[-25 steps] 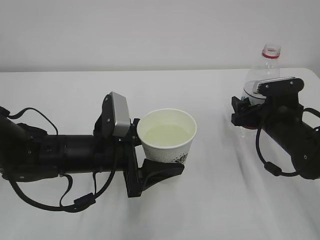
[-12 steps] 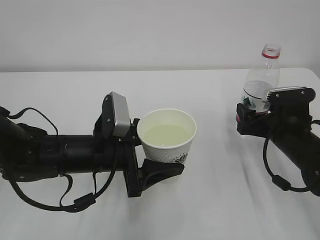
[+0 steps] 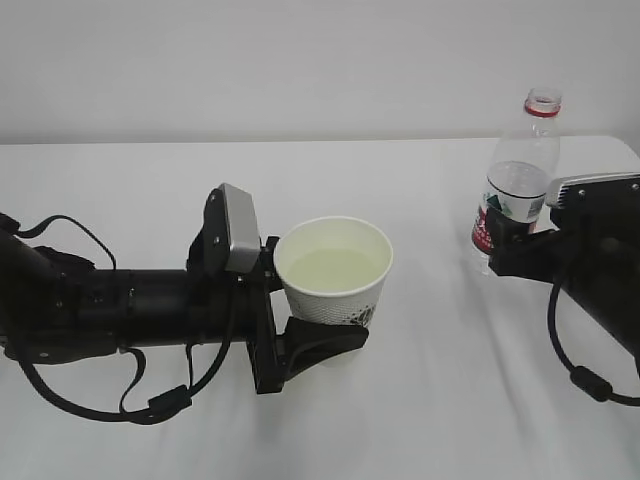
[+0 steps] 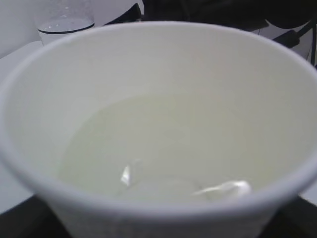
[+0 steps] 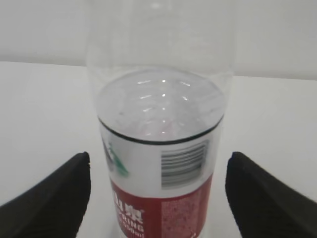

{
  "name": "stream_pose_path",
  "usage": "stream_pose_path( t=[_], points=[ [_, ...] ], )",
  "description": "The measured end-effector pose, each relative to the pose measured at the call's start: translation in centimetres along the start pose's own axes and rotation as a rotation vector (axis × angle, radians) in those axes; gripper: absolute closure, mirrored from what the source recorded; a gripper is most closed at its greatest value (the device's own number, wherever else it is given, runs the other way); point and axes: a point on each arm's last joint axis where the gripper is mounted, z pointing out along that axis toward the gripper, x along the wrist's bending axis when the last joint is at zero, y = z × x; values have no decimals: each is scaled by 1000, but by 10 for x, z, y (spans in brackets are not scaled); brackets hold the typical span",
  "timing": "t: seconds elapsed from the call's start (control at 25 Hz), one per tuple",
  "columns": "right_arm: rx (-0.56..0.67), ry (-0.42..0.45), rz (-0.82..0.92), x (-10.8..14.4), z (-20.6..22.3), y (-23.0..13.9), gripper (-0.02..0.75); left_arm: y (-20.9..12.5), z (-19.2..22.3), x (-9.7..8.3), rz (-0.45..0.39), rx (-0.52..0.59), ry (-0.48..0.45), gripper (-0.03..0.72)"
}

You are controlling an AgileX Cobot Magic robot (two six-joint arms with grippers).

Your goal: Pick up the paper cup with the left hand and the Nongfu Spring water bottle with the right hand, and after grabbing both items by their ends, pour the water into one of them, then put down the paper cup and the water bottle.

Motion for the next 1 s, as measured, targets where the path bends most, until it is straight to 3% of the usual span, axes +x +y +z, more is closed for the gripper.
stream_pose_path(
  t=[1.0],
  points=[
    [52,3,-1,-3,-67,1,91,3,-1,9,-46,-31,95,90]
  ],
)
